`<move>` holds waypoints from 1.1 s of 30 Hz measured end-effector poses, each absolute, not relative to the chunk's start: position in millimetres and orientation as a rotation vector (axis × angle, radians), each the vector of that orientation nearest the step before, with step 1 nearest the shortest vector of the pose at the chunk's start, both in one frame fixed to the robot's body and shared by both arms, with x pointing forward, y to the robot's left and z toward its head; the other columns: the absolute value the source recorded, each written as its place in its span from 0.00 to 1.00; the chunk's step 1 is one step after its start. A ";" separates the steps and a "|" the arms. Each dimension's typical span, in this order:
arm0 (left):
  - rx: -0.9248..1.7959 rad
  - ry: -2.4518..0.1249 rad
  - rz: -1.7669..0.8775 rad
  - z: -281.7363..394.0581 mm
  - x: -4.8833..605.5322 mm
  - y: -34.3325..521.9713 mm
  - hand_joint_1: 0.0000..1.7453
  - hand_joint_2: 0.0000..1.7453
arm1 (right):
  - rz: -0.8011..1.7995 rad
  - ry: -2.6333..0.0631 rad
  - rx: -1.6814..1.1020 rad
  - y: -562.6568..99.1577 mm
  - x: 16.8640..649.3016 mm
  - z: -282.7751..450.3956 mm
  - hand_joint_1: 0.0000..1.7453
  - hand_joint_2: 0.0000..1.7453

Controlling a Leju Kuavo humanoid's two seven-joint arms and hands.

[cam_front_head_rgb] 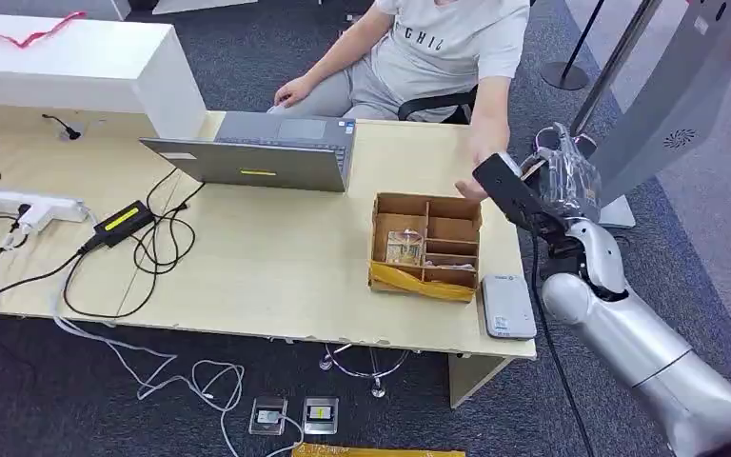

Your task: Pass the card to the sensor for recognition and then transmit it.

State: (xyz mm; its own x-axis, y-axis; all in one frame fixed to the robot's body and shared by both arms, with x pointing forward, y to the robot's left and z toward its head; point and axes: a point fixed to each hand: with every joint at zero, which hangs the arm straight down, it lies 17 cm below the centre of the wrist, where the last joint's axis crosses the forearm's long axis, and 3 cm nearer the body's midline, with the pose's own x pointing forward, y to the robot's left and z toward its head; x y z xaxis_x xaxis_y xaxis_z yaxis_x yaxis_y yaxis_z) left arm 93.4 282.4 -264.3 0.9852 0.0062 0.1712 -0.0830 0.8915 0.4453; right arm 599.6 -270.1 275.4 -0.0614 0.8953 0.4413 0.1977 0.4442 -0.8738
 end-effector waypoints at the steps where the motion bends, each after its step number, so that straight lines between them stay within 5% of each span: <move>1: 0.467 -0.165 0.047 -264.5 92.9 282.1 0.00 0.00 | 0.764 -1.552 -0.993 -269.6 599.7 275.2 0.00 1.00; 19: 0.439 -0.177 0.041 -266.0 94.8 278.1 0.00 0.00 | 0.825 -1.404 -1.146 -309.4 596.1 263.1 0.00 1.00; 33: 0.439 -0.185 0.067 -266.3 93.8 281.3 0.00 0.00 | 1.040 -1.349 -1.184 -309.7 537.1 254.8 0.00 1.00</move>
